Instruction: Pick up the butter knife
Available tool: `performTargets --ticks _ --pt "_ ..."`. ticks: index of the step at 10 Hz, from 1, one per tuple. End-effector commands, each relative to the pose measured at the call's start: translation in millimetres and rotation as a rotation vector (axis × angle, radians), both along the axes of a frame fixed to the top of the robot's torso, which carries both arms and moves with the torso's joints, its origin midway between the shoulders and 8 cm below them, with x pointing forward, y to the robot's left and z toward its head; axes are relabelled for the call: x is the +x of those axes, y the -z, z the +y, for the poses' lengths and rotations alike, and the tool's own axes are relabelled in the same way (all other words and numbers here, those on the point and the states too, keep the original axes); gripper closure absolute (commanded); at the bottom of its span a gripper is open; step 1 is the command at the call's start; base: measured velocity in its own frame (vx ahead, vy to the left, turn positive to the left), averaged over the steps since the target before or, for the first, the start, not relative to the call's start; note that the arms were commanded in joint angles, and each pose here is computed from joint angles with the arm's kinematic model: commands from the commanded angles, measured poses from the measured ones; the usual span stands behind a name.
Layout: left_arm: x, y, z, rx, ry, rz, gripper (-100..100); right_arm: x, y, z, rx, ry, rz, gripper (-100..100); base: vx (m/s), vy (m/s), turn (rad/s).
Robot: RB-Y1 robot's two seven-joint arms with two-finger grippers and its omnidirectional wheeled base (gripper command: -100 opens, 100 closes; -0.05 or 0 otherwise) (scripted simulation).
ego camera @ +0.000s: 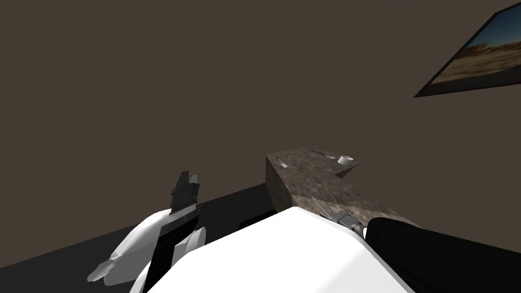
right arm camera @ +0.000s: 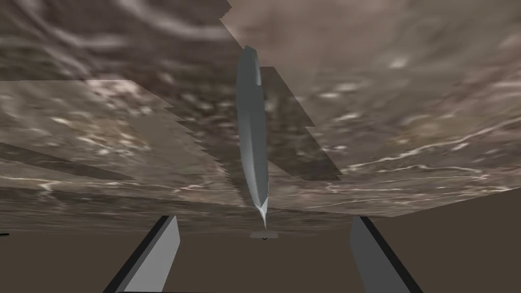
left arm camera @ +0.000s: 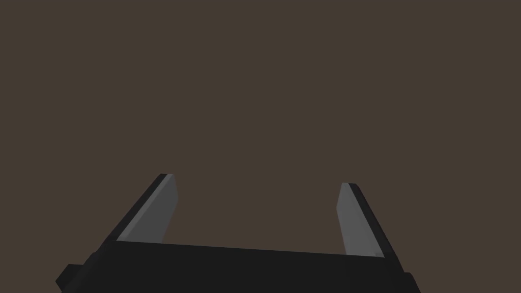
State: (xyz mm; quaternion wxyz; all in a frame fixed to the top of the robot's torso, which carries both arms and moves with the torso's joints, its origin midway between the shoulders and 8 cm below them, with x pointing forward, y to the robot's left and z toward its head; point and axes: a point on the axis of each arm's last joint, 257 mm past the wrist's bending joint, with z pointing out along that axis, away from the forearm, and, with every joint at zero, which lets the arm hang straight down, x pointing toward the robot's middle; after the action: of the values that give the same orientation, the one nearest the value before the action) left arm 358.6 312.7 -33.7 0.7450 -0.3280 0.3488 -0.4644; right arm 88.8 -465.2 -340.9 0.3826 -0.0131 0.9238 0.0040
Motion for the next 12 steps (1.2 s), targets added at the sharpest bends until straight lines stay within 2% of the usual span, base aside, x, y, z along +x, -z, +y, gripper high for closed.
performTargets --ticks 1,2,5,7,8,9,10,12 --pt "0.0 0.0 0.0 0.0 0.0 0.0 0 0.0 0.0 0.0 0.0 0.0 0.0 0 0.009 -0.006 -0.002" --pt "0.0 0.0 0.0 0.0 0.0 0.0 0 2.0 3.9 -11.5 0.001 0.029 -0.001 -100 -0.041 0.03 0.177" --pt "0.1 -0.1 -0.1 0.0 0.0 0.0 0 4.8 9.5 -28.9 0.002 0.072 -0.002 -100 -0.085 0.044 0.177" --pt "0.1 -0.1 -0.2 0.0 0.0 0.0 0 8.7 16.0 -52.2 0.003 0.131 -0.005 -100 -0.094 0.064 0.24" --pt "0.1 -0.1 -0.2 0.0 0.0 0.0 0 9.7 17.5 -58.0 0.004 0.146 -0.007 -100 -0.11 0.082 0.215" --pt "0.1 -0.1 -0.2 0.0 0.0 0.0 0 8.8 16.3 -54.8 0.002 0.133 -0.005 -100 -0.046 0.034 0.033" --pt "0.0 0.0 -0.1 0.0 0.0 0.0 0 9.1 16.4 -55.8 0.002 0.137 -0.005 100 -0.009 0.007 -0.01" --pt "0.0 0.0 0.0 0.0 0.0 0.0 0 8.9 16.5 -55.8 0.004 0.14 -0.006 100 0.0 0.0 0.0"
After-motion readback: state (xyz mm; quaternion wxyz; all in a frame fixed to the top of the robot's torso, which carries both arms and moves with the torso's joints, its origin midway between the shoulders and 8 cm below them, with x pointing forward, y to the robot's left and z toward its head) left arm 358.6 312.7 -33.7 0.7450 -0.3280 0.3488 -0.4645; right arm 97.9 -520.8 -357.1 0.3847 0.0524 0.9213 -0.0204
